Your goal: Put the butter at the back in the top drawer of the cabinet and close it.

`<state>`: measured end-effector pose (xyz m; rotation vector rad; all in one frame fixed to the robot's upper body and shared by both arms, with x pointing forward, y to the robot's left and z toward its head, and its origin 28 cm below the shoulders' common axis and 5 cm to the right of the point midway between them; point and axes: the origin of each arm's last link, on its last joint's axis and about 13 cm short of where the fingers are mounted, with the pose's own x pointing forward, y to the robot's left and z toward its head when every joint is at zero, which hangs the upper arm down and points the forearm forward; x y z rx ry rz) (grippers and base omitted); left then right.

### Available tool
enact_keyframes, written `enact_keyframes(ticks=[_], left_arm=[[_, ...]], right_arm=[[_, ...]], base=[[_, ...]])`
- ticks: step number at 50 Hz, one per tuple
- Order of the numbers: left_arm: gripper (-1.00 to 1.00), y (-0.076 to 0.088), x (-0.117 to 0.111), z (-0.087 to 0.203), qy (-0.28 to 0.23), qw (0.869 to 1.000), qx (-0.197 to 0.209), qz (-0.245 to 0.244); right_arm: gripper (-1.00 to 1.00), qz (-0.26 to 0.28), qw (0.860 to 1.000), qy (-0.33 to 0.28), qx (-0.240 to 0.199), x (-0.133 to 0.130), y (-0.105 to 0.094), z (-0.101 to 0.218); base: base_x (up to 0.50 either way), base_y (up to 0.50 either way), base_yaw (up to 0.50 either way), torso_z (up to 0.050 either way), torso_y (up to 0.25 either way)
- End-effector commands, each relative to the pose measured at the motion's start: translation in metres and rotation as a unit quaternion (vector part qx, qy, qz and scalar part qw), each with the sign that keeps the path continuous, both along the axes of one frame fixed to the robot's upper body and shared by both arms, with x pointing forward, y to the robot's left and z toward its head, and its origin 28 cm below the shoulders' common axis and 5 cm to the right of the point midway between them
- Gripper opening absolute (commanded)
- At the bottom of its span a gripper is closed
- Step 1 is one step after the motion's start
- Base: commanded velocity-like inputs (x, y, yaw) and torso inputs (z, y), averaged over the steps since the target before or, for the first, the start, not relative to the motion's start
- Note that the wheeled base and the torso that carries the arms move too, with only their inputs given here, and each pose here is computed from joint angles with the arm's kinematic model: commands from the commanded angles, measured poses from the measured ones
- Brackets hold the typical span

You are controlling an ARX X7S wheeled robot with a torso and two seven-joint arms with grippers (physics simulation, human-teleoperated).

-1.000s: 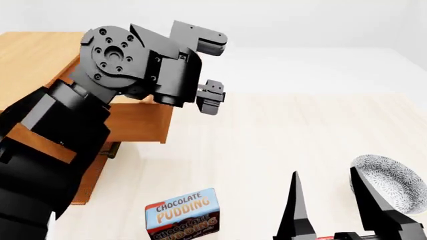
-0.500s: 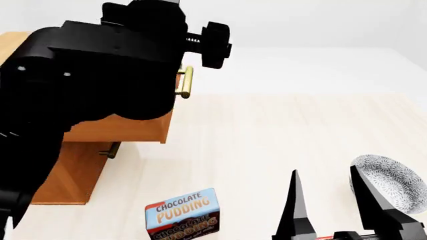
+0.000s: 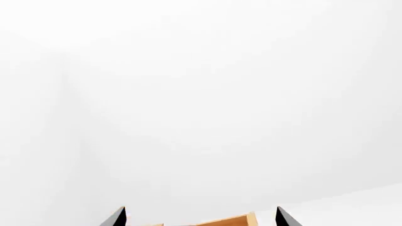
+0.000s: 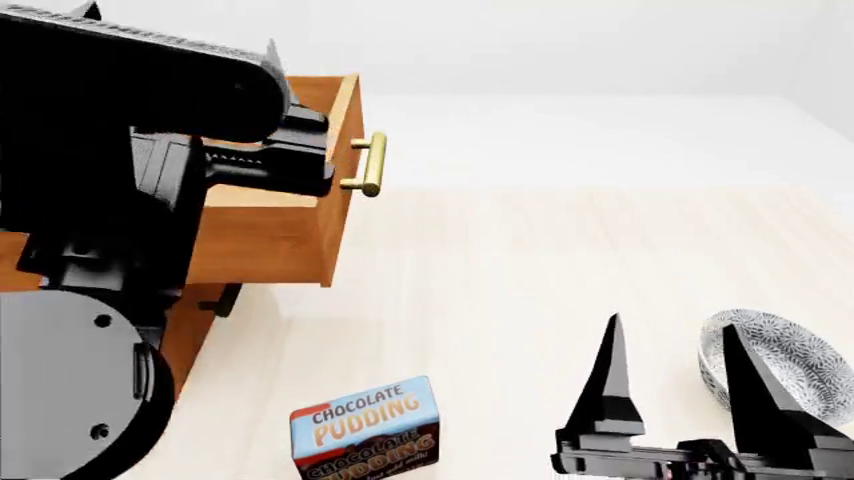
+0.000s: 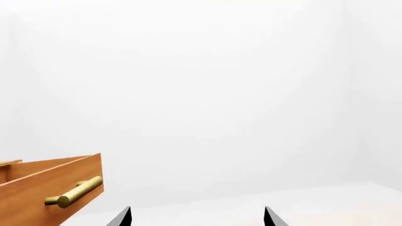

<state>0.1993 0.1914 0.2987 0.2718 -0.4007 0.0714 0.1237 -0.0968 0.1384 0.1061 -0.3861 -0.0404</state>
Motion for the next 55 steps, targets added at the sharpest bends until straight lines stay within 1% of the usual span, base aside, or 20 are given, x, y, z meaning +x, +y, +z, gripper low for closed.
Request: enact_keyframes(ticks=[1, 5, 8, 12, 15, 18, 19, 21, 23, 25, 28, 30, 34, 35, 41, 47, 55], left_arm=[[1.00, 0.025, -0.043, -0.037, -0.067, 0.996, 0.011, -0.052], [1.00, 0.032, -0.051, -0.053, -0.084, 0.995, 0.016, -0.051], [1.00, 0.036, -0.056, -0.063, -0.088, 0.995, 0.016, -0.046], [1.00, 0.039, -0.058, -0.067, -0.087, 0.996, 0.007, -0.035], [1.00, 0.041, -0.058, -0.070, -0.087, 0.996, 0.001, -0.035], [1.00, 0.041, -0.059, -0.071, -0.089, 0.995, 0.000, -0.039], [1.00, 0.042, -0.058, -0.073, -0.091, 0.995, 0.001, -0.040], [1.00, 0.043, -0.057, -0.076, -0.091, 0.995, 0.000, -0.039], [1.00, 0.044, -0.056, -0.079, -0.089, 0.995, -0.001, -0.040], [1.00, 0.045, -0.056, -0.081, -0.088, 0.995, -0.001, -0.042], [1.00, 0.046, -0.056, -0.083, -0.086, 0.995, -0.001, -0.044], [1.00, 0.046, -0.056, -0.085, -0.085, 0.995, 0.000, -0.046], [1.00, 0.047, -0.056, -0.087, -0.081, 0.995, 0.000, -0.051], [1.00, 0.047, -0.056, -0.088, -0.081, 0.995, 0.000, -0.052], [1.00, 0.044, -0.055, -0.094, -0.071, 0.995, 0.000, -0.064], [1.00, 0.041, -0.051, -0.097, -0.063, 0.996, 0.004, -0.069], [1.00, 0.039, -0.049, -0.101, -0.056, 0.996, 0.006, -0.073]], right_arm=[[1.00, -0.109, 0.993, 0.019, 0.030, 0.008, 0.005, 0.005], [1.00, -0.172, 0.983, 0.035, 0.049, 0.013, 0.008, 0.007], [1.00, -0.235, 0.965, 0.069, 0.088, 0.017, 0.012, 0.009], [1.00, -0.263, 0.948, 0.113, 0.143, 0.022, 0.018, 0.009], [1.00, -0.289, 0.935, 0.127, 0.161, 0.024, 0.024, 0.010], [1.00, -0.320, 0.920, 0.137, 0.181, 0.024, 0.029, 0.013], [1.00, -0.336, 0.912, 0.141, 0.189, 0.024, 0.030, 0.014], [1.00, -0.359, 0.901, 0.141, 0.199, 0.023, 0.033, 0.017], [1.00, -0.374, 0.892, 0.145, 0.206, 0.023, 0.035, 0.019], [1.00, -0.383, 0.885, 0.152, 0.217, 0.023, 0.038, 0.021], [1.00, -0.381, 0.879, 0.152, 0.242, 0.023, 0.043, 0.026], [1.00, -0.383, 0.878, 0.149, 0.245, 0.022, 0.045, 0.029], [1.00, -0.388, 0.869, 0.157, 0.265, 0.023, 0.049, 0.033], [1.00, -0.387, 0.866, 0.164, 0.270, 0.023, 0.049, 0.033], [1.00, -0.391, 0.859, 0.197, 0.266, 0.028, 0.049, 0.037], [1.00, -0.380, 0.839, 0.250, 0.298, 0.039, 0.045, 0.029], [1.00, -0.385, 0.833, 0.256, 0.304, 0.038, 0.040, 0.028]], base=[[0.00, 0.00, 0.00, 0.000, 0.000], [0.00, 0.00, 0.00, 0.000, 0.000], [0.00, 0.00, 0.00, 0.000, 0.000], [0.00, 0.00, 0.00, 0.000, 0.000], [0.00, 0.00, 0.00, 0.000, 0.000], [0.00, 0.00, 0.00, 0.000, 0.000], [0.00, 0.00, 0.00, 0.000, 0.000], [0.00, 0.00, 0.00, 0.000, 0.000], [0.00, 0.00, 0.00, 0.000, 0.000], [0.00, 0.00, 0.00, 0.000, 0.000], [0.00, 0.00, 0.00, 0.000, 0.000], [0.00, 0.00, 0.00, 0.000, 0.000], [0.00, 0.00, 0.00, 0.000, 0.000], [0.00, 0.00, 0.00, 0.000, 0.000], [0.00, 0.00, 0.00, 0.000, 0.000], [0.00, 0.00, 0.00, 0.000, 0.000], [0.00, 0.00, 0.00, 0.000, 0.000]])
